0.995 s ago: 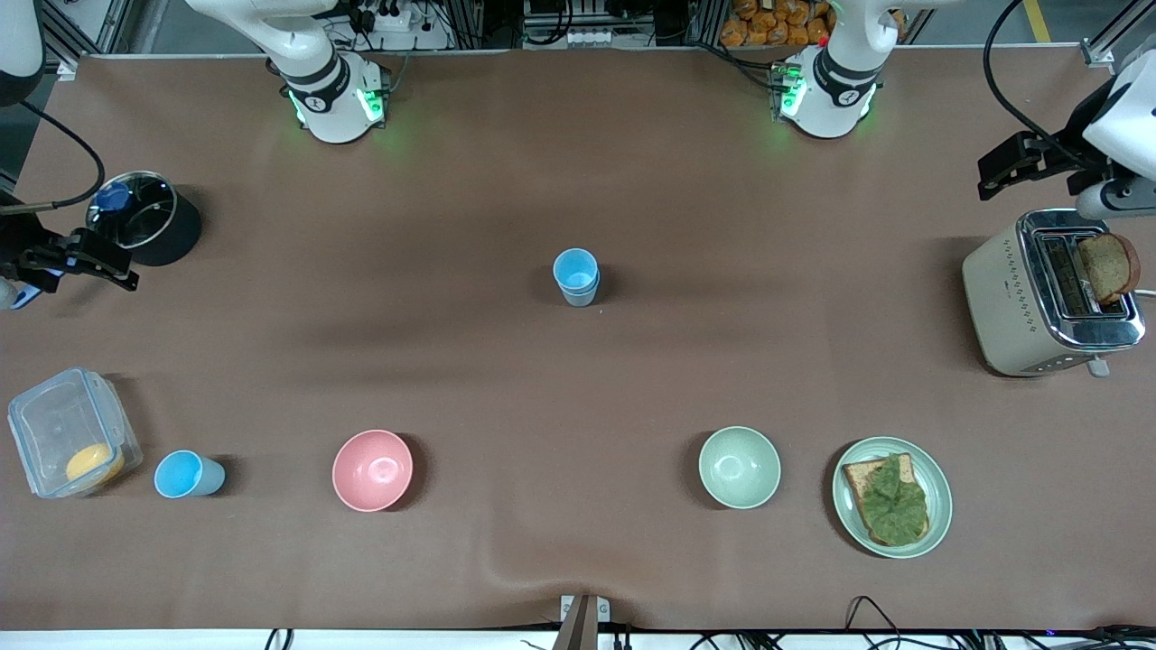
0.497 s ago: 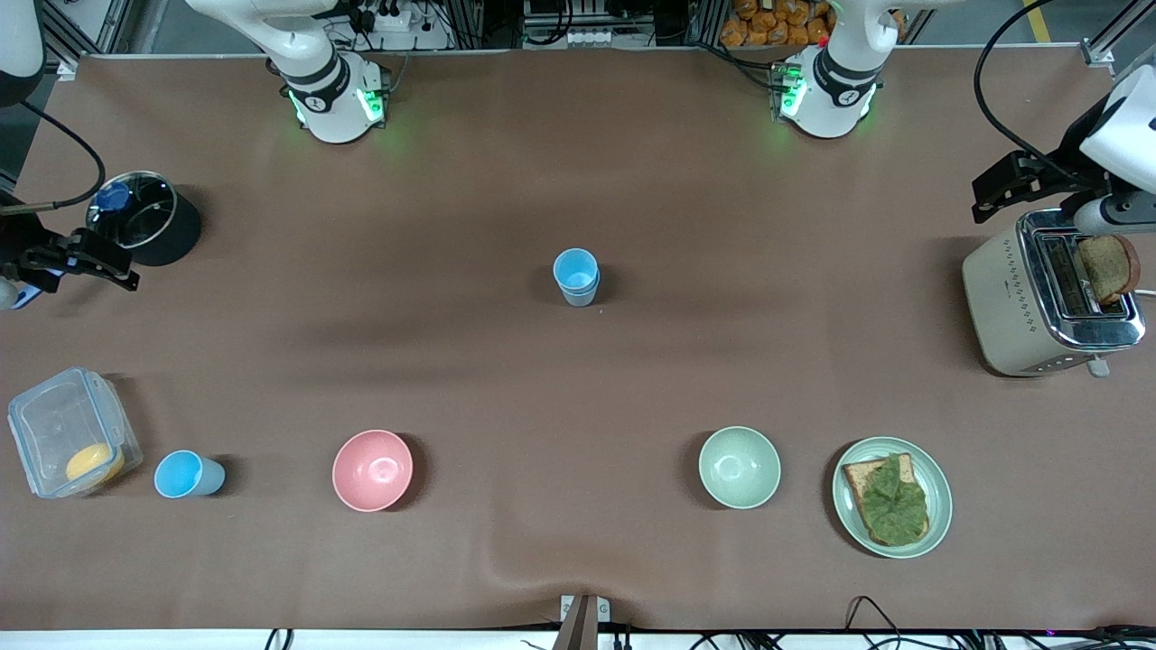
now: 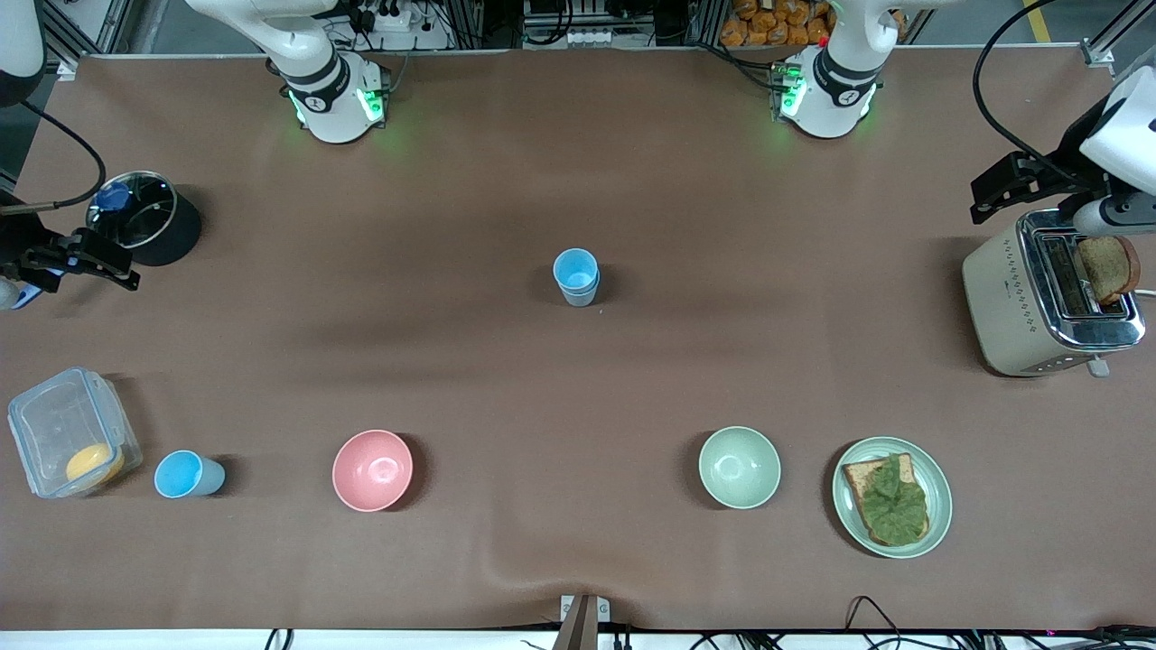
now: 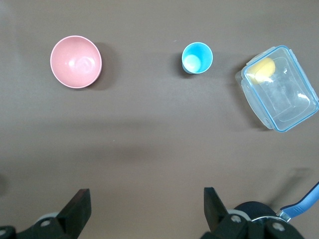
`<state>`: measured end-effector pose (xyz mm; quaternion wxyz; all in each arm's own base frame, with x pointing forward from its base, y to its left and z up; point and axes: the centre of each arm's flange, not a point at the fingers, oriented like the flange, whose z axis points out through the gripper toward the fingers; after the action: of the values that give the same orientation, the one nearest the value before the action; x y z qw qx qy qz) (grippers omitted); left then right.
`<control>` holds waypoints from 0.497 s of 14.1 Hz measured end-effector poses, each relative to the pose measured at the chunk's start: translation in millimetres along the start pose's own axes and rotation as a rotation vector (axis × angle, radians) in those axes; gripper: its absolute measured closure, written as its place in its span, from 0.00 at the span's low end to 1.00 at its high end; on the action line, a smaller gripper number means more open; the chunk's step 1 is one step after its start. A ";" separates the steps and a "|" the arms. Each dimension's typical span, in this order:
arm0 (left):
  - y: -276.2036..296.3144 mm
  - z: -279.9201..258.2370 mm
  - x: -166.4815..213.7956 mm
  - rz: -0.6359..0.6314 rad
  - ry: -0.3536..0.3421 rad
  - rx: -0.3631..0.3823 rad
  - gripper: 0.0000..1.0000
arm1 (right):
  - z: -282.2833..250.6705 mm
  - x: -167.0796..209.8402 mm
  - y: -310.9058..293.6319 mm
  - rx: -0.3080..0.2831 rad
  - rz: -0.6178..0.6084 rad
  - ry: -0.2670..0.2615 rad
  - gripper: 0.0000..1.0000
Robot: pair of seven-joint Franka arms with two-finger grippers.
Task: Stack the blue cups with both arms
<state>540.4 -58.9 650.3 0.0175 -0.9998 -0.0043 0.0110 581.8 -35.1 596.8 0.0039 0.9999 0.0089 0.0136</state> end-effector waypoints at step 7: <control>0.2 1.9 0.4 0.000 -0.004 -0.001 0.00 | 0.9 -0.6 -0.6 0.001 -0.001 -0.007 0.00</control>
<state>540.8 -59.1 648.4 0.0169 -0.9998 -0.0043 0.0130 581.2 -34.5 595.8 0.0036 0.9999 0.0094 0.0099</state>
